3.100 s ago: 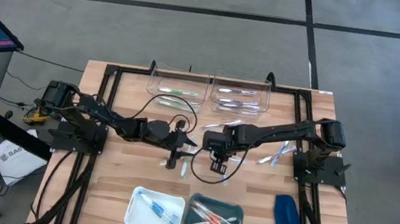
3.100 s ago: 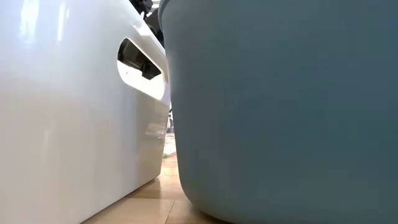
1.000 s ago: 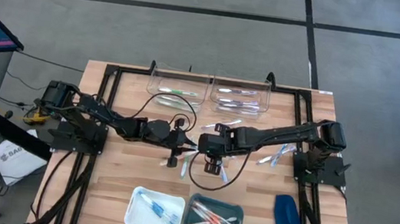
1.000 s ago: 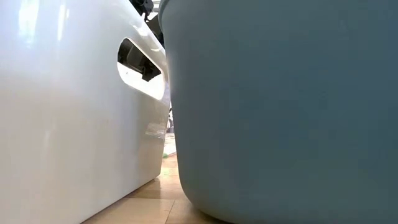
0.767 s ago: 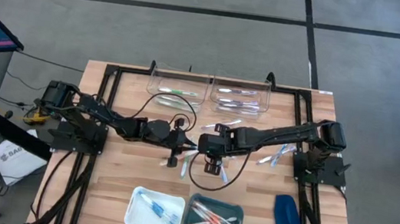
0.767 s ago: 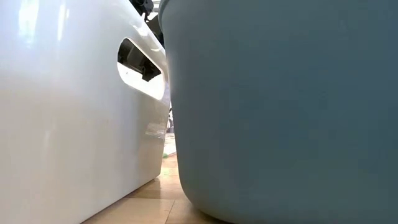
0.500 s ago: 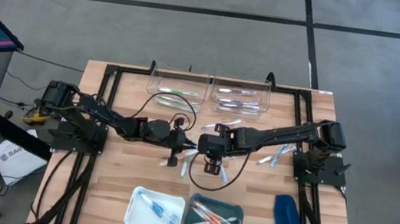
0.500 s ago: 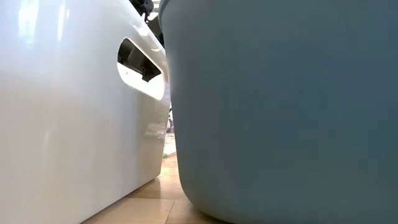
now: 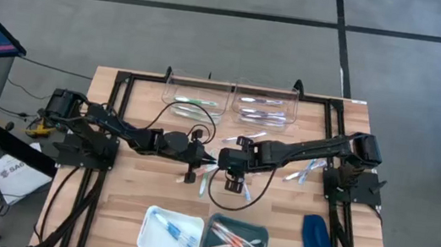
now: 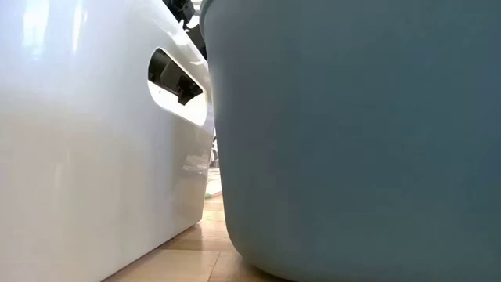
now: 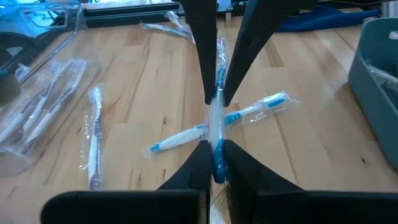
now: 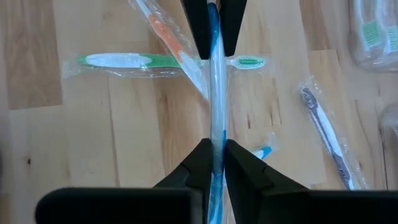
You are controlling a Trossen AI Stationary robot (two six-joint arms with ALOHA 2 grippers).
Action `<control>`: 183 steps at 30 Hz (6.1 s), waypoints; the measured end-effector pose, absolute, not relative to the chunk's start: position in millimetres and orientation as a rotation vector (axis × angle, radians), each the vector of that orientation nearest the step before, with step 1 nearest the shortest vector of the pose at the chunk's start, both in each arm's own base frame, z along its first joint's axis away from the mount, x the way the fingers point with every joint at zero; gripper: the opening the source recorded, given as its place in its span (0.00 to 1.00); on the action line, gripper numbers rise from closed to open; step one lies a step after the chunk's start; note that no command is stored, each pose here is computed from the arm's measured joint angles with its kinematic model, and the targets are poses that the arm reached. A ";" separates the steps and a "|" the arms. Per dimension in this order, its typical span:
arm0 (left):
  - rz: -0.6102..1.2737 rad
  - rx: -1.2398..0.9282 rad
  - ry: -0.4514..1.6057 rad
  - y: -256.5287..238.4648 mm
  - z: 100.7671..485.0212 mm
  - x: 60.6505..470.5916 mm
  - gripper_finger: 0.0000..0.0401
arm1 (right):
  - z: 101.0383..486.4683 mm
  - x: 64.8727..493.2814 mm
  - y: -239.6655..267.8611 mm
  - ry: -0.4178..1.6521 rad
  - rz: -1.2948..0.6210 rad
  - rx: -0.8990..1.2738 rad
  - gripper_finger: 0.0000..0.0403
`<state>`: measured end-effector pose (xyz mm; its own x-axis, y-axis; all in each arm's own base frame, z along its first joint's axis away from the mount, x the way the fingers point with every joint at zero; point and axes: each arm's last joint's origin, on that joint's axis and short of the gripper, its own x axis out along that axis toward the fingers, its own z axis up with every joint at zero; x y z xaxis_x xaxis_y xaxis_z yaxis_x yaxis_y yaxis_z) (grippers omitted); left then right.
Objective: Pick & Place Toothbrushes
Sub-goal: Put the blue toothbrush into the white bin
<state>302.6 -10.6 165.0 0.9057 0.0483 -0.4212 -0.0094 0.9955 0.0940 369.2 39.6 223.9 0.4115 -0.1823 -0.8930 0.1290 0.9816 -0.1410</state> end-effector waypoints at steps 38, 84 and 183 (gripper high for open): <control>-0.033 0.020 0.473 -4.3 161.4 301.1 0.03 | 222.0 361.8 46.6 1.190 -0.231 -0.001 0.63; -0.092 -0.035 0.442 -2.6 164.2 302.3 0.03 | 209.1 346.6 59.0 1.345 -0.111 0.074 0.03; 0.557 -0.164 0.262 12.4 292.0 118.3 0.42 | 192.3 480.6 230.0 1.147 -0.010 0.596 0.02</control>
